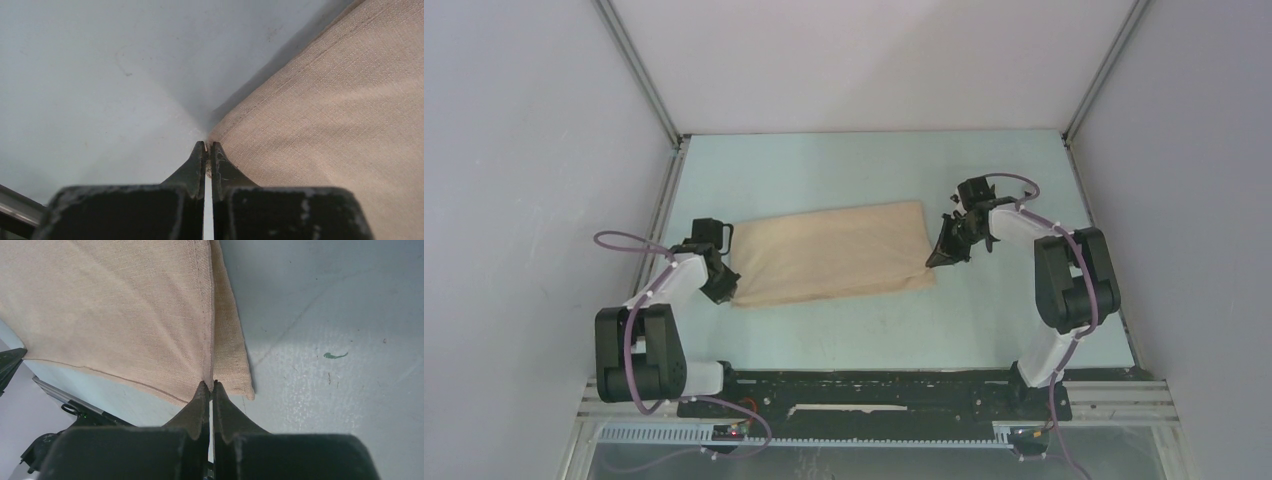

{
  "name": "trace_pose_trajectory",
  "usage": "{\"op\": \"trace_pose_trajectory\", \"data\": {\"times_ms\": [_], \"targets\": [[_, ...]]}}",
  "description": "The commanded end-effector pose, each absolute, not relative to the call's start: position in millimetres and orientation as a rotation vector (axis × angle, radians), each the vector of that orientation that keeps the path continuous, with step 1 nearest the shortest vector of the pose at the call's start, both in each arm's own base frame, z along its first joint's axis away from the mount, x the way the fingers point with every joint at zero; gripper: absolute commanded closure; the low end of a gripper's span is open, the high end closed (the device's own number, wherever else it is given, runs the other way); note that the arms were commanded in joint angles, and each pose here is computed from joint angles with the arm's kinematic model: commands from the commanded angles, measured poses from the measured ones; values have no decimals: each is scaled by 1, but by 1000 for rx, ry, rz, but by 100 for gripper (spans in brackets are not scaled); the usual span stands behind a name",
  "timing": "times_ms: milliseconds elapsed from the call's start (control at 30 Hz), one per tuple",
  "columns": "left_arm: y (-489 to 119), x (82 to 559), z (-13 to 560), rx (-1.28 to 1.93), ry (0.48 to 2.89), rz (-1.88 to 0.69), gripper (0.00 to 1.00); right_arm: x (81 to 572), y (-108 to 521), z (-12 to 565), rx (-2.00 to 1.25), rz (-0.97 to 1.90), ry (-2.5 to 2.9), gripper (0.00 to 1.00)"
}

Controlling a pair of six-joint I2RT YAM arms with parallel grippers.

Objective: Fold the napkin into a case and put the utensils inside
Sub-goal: Fold and flatten the napkin at the center of the board.

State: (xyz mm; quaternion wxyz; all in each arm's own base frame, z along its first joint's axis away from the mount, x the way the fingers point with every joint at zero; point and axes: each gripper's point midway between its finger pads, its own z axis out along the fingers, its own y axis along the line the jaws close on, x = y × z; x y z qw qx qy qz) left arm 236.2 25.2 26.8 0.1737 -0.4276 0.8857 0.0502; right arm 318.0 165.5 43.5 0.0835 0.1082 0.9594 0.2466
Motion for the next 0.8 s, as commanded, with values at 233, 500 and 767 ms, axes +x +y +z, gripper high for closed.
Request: {"op": "trace_pose_trajectory", "data": {"times_ms": [233, 500, 767], "targets": [[32, 236, 20, -1184, 2533, 192, 100, 318, 163, 46, 274, 720, 2819, 100], [31, 228, 13, -1195, 2552, 208, 100, 313, 161, 32, 290, 700, 2848, 100], [30, 224, 11, -1196, 2568, 214, 100, 314, 158, 28, 299, 676, 2852, 100]]}}
